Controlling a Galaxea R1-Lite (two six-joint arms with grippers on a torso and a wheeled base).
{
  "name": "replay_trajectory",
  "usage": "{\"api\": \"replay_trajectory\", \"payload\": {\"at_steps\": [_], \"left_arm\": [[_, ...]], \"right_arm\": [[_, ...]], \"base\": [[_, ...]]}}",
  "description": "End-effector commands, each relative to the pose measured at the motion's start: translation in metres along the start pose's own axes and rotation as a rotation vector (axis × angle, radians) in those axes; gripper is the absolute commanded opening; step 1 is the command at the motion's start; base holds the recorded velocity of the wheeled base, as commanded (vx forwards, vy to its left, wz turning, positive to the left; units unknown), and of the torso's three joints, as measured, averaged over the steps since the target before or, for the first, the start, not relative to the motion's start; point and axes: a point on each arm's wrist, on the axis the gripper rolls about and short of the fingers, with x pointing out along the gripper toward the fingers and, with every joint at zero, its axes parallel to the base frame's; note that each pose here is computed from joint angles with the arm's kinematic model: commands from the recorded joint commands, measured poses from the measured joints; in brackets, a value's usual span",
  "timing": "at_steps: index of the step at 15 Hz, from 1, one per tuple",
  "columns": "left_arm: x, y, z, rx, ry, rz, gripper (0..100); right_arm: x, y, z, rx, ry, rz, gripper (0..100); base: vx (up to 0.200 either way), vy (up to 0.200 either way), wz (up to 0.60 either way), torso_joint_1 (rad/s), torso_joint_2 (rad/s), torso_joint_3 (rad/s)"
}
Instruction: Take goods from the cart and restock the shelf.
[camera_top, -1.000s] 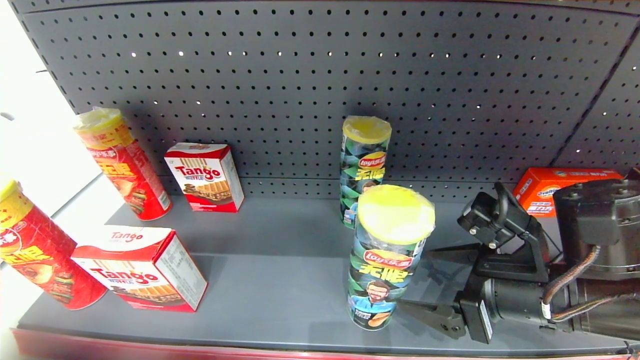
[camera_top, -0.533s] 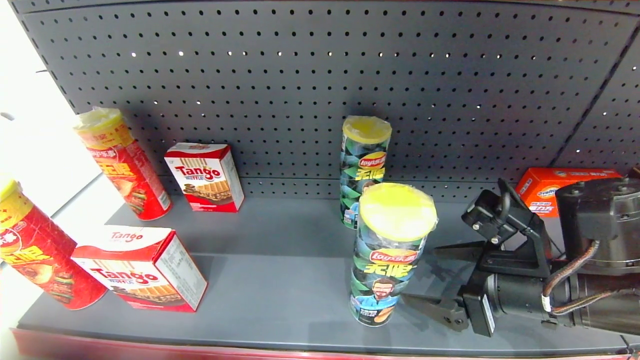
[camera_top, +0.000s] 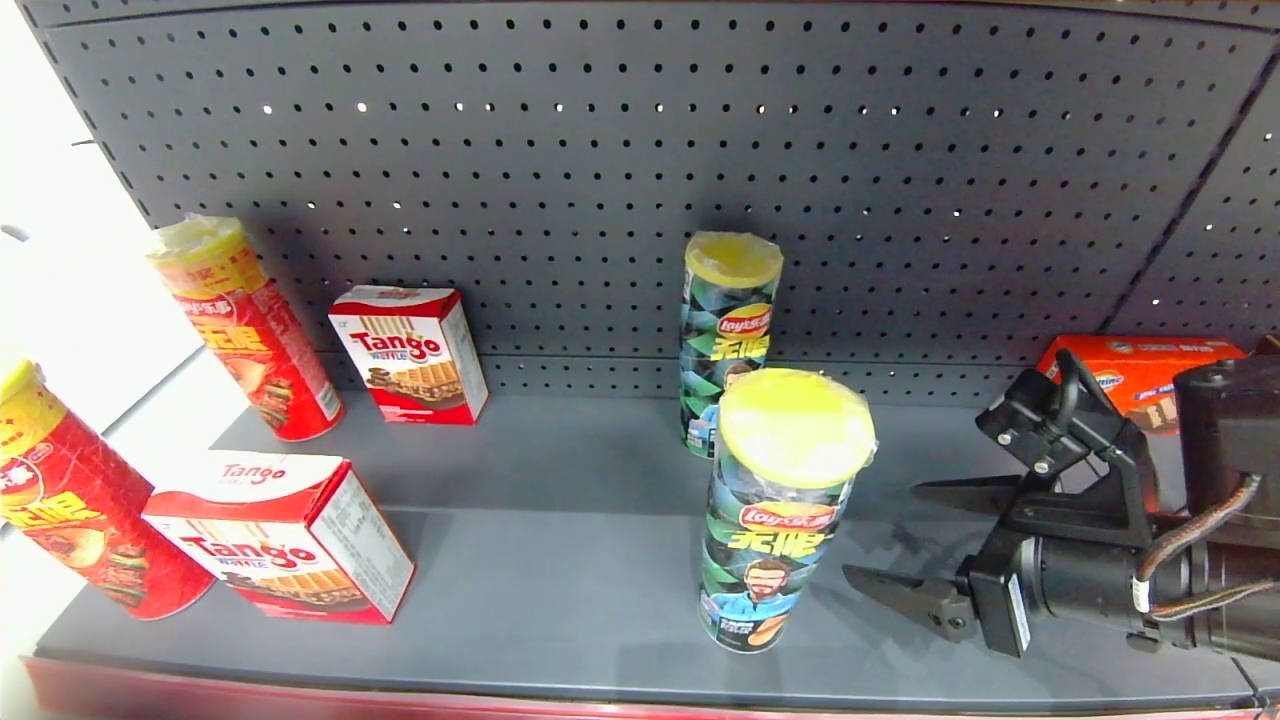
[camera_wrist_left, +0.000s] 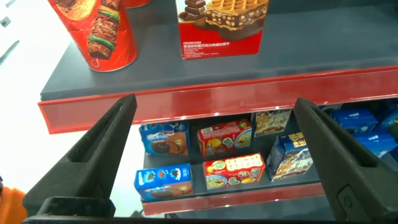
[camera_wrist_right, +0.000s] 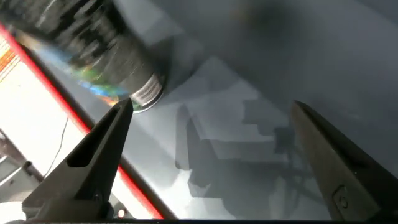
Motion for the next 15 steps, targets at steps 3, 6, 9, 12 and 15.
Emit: {"api": "replay_trajectory", "payload": {"at_steps": [3, 6, 9, 12, 15], "left_arm": [[0.0, 0.0, 0.0, -0.002, 0.002, 0.002, 100], [0.0, 0.0, 0.0, -0.002, 0.003, 0.002, 100], [0.0, 0.0, 0.0, -0.002, 0.002, 0.002, 100], [0.0, 0.0, 0.0, -0.002, 0.002, 0.0, 100], [0.0, 0.0, 0.0, -0.002, 0.002, 0.0, 100]], "right_arm": [[0.01, -0.002, 0.007, -0.001, 0.001, -0.023, 100], [0.01, 0.001, 0.006, -0.006, 0.005, -0.011, 100], [0.016, 0.004, 0.008, -0.013, 0.011, 0.005, 100], [0.023, 0.006, 0.011, -0.019, 0.014, 0.017, 100], [0.021, 0.006, 0.01, -0.019, 0.014, 0.015, 100]], "base": [[0.0, 0.0, 0.0, 0.0, 0.0, 0.0], [0.0, 0.0, 0.0, 0.0, 0.0, 0.0], [0.0, 0.0, 0.0, 0.0, 0.0, 0.0], [0.0, 0.0, 0.0, 0.0, 0.0, 0.0], [0.0, 0.0, 0.0, 0.0, 0.0, 0.0]]}}
